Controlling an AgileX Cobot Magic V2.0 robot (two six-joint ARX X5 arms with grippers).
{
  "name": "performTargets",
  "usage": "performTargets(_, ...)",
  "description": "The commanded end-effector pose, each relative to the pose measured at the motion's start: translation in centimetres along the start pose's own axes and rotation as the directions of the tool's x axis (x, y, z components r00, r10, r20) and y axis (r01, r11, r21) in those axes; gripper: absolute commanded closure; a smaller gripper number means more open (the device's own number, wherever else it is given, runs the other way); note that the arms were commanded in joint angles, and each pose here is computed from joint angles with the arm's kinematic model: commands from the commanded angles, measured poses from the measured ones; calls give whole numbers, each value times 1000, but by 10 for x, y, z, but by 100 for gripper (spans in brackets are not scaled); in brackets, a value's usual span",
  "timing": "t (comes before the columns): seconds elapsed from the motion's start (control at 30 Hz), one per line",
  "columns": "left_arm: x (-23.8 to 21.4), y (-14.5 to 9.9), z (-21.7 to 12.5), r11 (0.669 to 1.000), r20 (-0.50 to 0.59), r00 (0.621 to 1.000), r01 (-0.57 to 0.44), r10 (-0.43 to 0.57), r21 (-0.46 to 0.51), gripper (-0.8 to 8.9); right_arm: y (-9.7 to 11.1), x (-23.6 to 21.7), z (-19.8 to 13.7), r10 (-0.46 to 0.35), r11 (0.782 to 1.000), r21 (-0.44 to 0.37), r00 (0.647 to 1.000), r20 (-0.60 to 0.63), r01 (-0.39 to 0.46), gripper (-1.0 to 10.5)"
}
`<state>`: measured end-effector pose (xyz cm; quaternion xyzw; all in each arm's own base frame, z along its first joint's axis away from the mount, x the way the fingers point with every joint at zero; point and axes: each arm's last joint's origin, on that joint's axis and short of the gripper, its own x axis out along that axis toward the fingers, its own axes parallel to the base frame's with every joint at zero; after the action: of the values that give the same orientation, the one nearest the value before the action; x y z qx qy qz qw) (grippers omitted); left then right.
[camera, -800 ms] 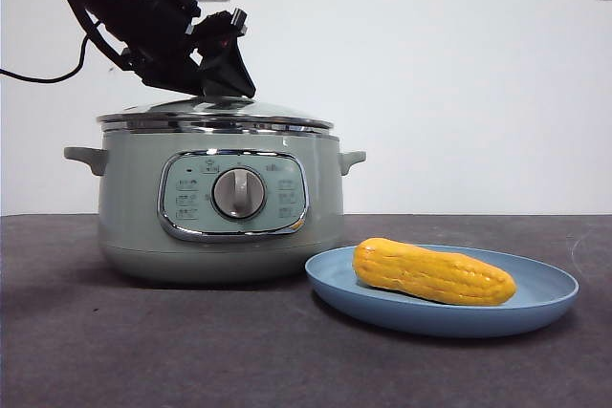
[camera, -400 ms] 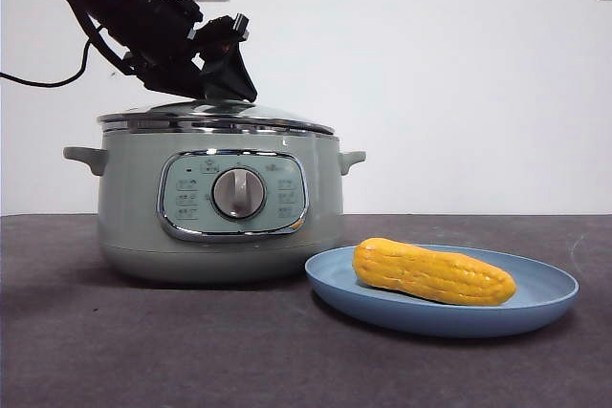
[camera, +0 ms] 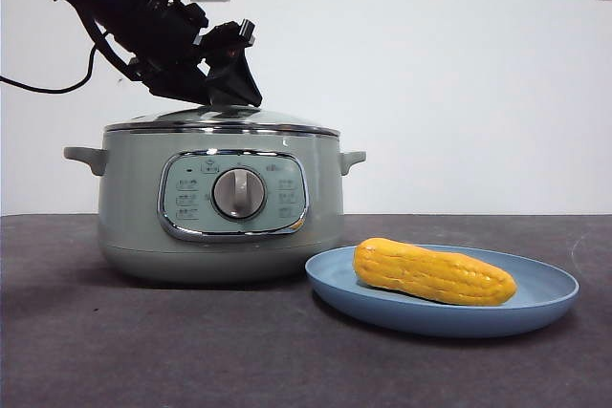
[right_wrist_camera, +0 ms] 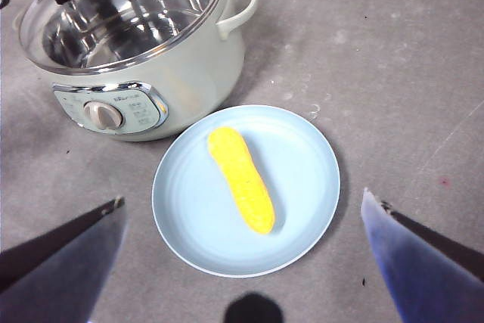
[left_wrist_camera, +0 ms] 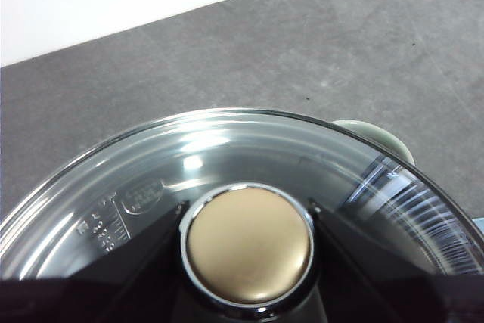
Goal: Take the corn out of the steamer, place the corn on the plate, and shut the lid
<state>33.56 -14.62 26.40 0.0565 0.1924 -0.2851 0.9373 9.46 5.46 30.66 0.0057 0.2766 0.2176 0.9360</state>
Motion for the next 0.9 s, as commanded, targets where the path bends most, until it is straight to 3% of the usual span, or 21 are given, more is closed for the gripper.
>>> performTargets(0.03, 1, -2, 7, 1000, 39, 999, 10, -11, 15, 822, 0, 1, -1, 3, 1000, 8, 1000, -1, -3, 289)
performTargets(0.6, 0, -2, -10, 1000, -132, 991, -6, 4, -13, 808, 0, 1, -1, 2, 1000, 6, 1000, -2, -2, 289)
performTargets(0.67, -1, -3, -11, 1000, -145, 989, -5, 2, -16, 725, 0, 1, -1, 2, 1000, 5, 1000, -3, -2, 289)
performTargets(0.8, -1, -3, -11, 1000, -146, 989, -4, 1, -16, 395, 0, 1, -1, 2, 1000, 5, 1000, -3, -2, 289)
performTargets(0.9, -1, -3, -11, 1000, -145, 989, -5, 2, -16, 364, 0, 1, -1, 2, 1000, 5, 1000, -3, -2, 289)
